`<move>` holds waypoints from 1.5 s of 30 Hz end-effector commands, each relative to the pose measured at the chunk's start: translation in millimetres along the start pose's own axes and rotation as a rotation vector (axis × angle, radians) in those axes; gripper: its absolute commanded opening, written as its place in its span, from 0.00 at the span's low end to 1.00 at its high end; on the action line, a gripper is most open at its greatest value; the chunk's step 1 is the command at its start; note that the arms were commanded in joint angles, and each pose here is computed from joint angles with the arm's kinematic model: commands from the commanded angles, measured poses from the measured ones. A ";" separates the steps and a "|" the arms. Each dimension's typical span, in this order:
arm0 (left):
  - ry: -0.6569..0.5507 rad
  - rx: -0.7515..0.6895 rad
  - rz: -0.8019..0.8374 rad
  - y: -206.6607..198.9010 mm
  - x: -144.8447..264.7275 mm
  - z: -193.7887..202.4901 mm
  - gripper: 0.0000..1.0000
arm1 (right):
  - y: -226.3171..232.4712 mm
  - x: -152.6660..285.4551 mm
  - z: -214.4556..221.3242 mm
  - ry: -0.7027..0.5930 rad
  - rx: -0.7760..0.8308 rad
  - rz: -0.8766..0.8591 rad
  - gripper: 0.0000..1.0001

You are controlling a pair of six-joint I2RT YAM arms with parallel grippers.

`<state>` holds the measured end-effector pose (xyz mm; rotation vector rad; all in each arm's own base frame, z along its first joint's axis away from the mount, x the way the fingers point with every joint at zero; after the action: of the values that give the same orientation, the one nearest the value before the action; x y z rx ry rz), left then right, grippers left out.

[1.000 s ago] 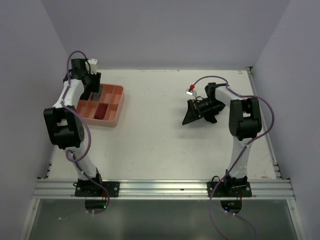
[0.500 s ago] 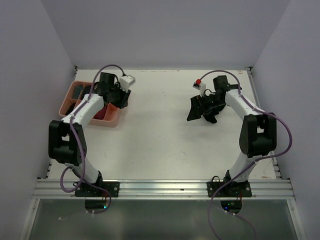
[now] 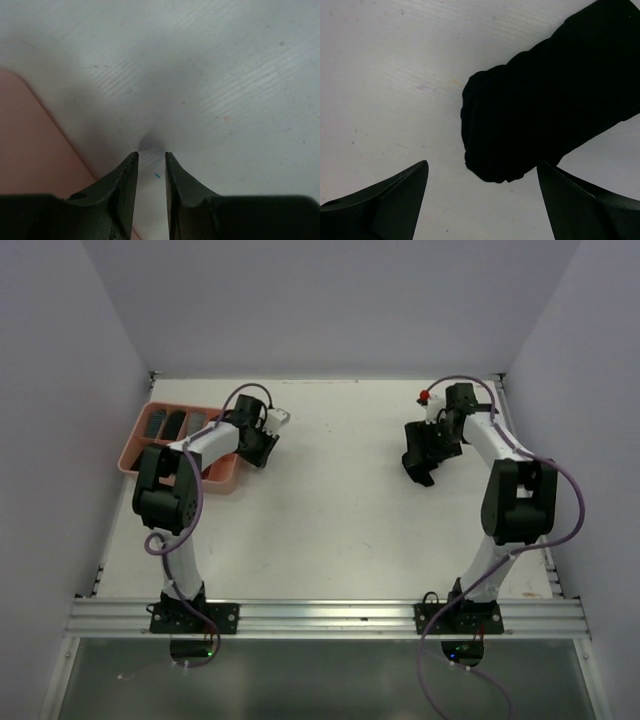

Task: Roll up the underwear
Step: Move the underwear to the center of the board

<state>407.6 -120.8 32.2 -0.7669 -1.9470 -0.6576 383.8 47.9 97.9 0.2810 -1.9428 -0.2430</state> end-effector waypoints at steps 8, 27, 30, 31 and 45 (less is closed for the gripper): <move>-0.104 0.146 -0.104 94.6 4.3 -26.1 0.42 | -7.6 -62.6 -9.2 0.082 -0.048 -0.014 0.77; -0.493 -0.043 0.342 1.4 93.8 -101.7 0.60 | 107.8 20.1 121.6 0.012 1.307 -0.006 0.81; -0.456 -0.062 0.419 -25.7 81.3 -92.3 0.60 | 118.6 43.7 113.1 -0.007 1.114 -0.117 0.80; -0.420 -0.082 0.469 -48.0 73.7 -84.8 0.59 | 125.3 53.9 100.5 -0.040 1.042 -0.180 0.78; -0.282 -0.241 0.835 -204.0 53.2 -31.4 0.54 | 137.1 25.9 135.6 0.403 0.544 -0.551 0.53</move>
<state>264.8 -257.0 57.9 -1.6809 -1.5800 -0.2813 254.0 157.7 91.2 1.0750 -1.5584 0.1651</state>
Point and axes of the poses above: each gripper's point midway between its finger pads, its own x axis back along the fingers, its own y axis along the line the jaws close on, z = x × y, the point moved 1 cm from there along x, back along the fingers, and after that the axes turned 15 degrees about -x, right-handed, at the moved point
